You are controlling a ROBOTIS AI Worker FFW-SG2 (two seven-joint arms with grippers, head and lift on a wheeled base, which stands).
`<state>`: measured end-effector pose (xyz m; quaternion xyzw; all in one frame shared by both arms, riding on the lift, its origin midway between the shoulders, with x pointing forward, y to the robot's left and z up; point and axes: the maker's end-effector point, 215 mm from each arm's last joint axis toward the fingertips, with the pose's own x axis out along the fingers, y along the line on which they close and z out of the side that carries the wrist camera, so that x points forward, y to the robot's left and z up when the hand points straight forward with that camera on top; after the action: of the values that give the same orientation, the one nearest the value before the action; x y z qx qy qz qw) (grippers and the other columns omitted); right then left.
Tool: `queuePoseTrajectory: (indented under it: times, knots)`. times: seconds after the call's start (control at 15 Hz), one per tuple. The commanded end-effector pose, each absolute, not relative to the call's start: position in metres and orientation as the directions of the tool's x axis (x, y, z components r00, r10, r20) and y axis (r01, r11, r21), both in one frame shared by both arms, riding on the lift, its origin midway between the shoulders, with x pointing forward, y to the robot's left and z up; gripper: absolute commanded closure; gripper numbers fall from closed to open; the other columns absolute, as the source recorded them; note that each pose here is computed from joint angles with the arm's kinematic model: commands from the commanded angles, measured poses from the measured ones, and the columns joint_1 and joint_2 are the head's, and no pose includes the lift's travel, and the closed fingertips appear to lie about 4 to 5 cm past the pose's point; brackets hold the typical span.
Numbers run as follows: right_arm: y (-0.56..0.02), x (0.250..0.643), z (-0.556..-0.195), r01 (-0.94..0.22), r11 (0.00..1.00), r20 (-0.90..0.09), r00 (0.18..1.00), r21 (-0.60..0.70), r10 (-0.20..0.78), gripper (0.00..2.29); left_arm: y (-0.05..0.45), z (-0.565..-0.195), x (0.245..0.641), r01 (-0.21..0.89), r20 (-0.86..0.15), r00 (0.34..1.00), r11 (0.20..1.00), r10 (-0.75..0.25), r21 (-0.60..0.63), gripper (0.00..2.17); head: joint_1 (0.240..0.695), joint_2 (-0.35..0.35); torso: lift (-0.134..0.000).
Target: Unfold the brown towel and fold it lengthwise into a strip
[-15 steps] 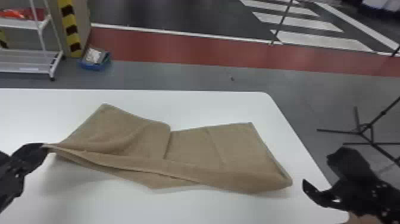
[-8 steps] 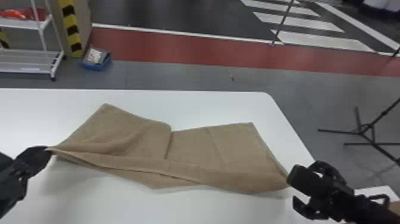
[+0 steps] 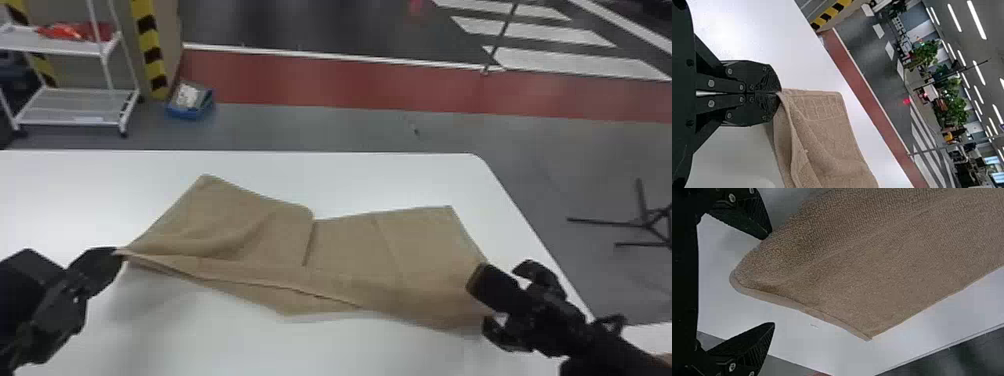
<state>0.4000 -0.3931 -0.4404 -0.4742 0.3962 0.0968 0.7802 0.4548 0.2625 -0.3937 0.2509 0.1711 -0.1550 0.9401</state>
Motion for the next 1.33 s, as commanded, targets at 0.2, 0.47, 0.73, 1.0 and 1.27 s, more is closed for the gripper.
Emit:
queuePoseTrajectory:
  times: [0.2, 0.47, 0.73, 1.0, 1.27]
  knots:
    - [-0.380, 0.451, -0.394, -0.338, 0.678, -0.617, 0.756, -0.653, -0.217, 0.13, 0.259, -0.397, 0.453, 0.386, -0.405, 0.889, 0.823, -0.211, 0.416, 1.70, 0.695, -0.170, -0.120]
    - [-0.375, 0.480, -0.382, -0.296, 0.774, -0.637, 0.751, -0.559, -0.173, 0.13, 0.262, -0.401, 0.450, 0.390, -0.416, 0.885, 0.822, -0.210, 0.416, 1.70, 0.695, -0.139, -0.120]
    - [-0.396, 0.483, -0.416, -0.227, 0.874, -0.711, 0.682, -0.430, -0.173, 0.13, 0.259, -0.403, 0.449, 0.396, -0.420, 0.882, 0.819, -0.214, 0.415, 1.70, 0.695, -0.146, -0.120]
    - [-0.438, 0.479, -0.404, -0.076, 0.920, -0.701, 0.672, -0.386, -0.238, 0.13, 0.257, -0.404, 0.449, 0.401, -0.422, 0.880, 0.818, -0.218, 0.413, 1.70, 0.695, -0.169, -0.120]
    - [-0.477, 0.472, -0.393, 0.017, 0.919, -0.680, 0.667, -0.394, -0.305, 0.13, 0.256, -0.405, 0.449, 0.403, -0.425, 0.879, 0.817, -0.218, 0.413, 1.70, 0.695, -0.229, -0.120]
